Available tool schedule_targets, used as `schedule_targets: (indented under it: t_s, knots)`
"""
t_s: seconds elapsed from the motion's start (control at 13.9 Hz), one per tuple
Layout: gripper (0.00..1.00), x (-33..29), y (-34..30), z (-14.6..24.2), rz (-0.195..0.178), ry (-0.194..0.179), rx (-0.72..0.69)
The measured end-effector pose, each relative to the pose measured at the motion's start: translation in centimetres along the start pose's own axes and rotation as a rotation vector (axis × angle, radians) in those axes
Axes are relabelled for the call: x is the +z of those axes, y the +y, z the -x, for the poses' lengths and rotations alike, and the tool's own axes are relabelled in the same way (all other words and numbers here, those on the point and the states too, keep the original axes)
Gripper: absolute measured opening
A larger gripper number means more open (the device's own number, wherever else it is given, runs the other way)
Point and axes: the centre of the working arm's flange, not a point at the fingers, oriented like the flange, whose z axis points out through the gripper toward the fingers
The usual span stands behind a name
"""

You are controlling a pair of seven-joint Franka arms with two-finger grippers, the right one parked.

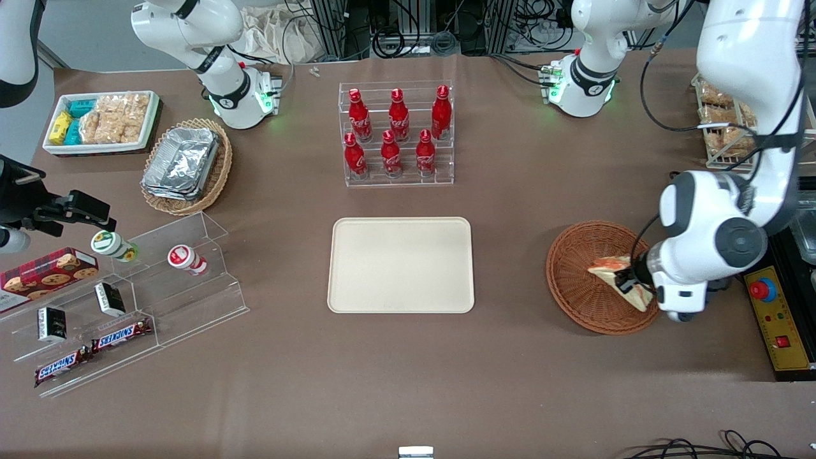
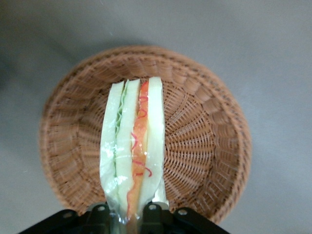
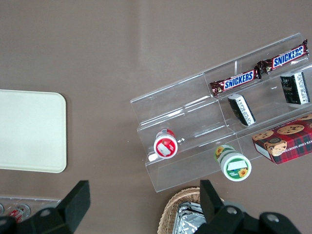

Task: Place sandwich from basket to tray
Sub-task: 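Lift the sandwich out of the basket with the left gripper, then carry the sandwich over the cream tray and lower it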

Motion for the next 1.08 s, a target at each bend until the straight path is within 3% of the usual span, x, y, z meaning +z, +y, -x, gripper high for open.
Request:
schedule_targets:
  t_s: [0.14, 0.29, 0.58, 0.79, 1.08]
  knots:
    - [0.19, -5.7, 0.3, -0.2, 0.001, 0.009, 0.000]
    - [0.19, -11.1, 1.5, 0.7, 0.027, 0.028, 0.024]
    - [0.19, -17.6, 6.9, 8.1, 0.088, 0.031, 0.171]
    - [0.19, -14.5, 13.3, 15.1, 0.100, 0.002, 0.321]
    - [0.19, -4.5, 20.8, 23.3, 0.050, -0.061, 0.480]
